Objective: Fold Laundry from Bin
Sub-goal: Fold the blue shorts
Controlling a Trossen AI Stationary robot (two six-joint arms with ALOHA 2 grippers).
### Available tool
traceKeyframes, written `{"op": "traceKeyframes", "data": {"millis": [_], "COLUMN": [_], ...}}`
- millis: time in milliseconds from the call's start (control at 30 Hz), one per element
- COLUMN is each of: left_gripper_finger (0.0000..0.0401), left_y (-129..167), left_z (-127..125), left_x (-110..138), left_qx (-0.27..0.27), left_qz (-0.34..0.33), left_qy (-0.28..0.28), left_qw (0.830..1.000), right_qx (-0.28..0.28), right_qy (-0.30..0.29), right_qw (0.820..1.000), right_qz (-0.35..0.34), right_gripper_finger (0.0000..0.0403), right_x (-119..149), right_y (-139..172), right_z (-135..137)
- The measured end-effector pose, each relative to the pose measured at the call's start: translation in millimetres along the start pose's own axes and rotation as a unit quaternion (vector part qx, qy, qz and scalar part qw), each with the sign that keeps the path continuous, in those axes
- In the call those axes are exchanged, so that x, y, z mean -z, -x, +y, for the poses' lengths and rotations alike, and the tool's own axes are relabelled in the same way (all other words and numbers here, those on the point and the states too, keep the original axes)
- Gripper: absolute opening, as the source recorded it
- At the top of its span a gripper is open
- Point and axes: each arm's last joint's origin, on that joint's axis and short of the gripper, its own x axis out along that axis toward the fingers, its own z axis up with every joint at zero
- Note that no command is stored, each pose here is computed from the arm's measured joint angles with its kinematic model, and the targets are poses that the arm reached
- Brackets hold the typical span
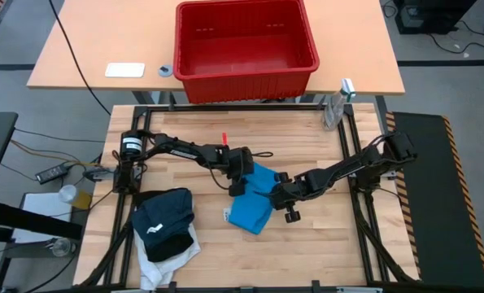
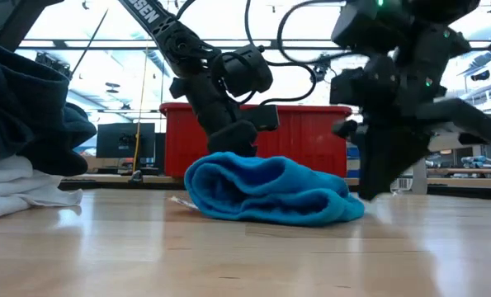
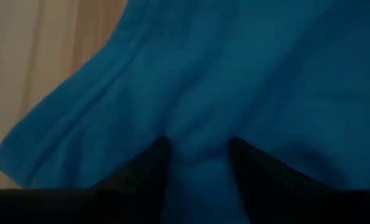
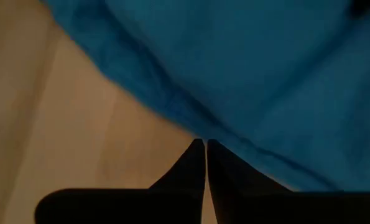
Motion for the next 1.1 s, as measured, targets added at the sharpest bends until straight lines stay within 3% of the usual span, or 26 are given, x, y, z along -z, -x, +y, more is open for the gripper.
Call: {"op": "traceKeyframes", "data": {"millis": [233, 467, 633, 833, 967, 1100], "left_gripper_finger": [0.0180, 0.0180, 0.0180, 0.0180, 0.0180, 0.0180], "left_y": [3, 10, 25, 59, 81, 86], "left_z": [0, 1, 0, -4, -20, -61], "left_x": [0, 0, -2, -19, -19, -6], "left_qx": [0.004, 0.005, 0.018, 0.010, 0.025, 0.073], "left_qz": [0.003, 0.006, 0.003, -0.062, -0.056, -0.003], "left_qy": [0.003, 0.011, 0.025, 0.008, -0.043, -0.161], "left_qw": [1.000, 1.000, 1.000, 0.998, 0.997, 0.984], "right_qx": [-0.019, -0.015, -0.007, 0.014, 0.010, 0.017], "right_qy": [-0.063, -0.114, -0.107, -0.135, -0.128, -0.124], "right_qw": [0.998, 0.993, 0.990, 0.976, 0.970, 0.970], "right_qz": [0.003, -0.021, -0.088, -0.173, -0.206, -0.206], "right_gripper_finger": [0.0053, 0.0162, 0.0227, 0.0237, 0.0229, 0.0218], "right_x": [0, -1, -5, 5, -1, -7], "right_y": [-3, 26, 40, 36, 32, 19], "right_z": [1, -1, 8, 34, 51, 59]}}
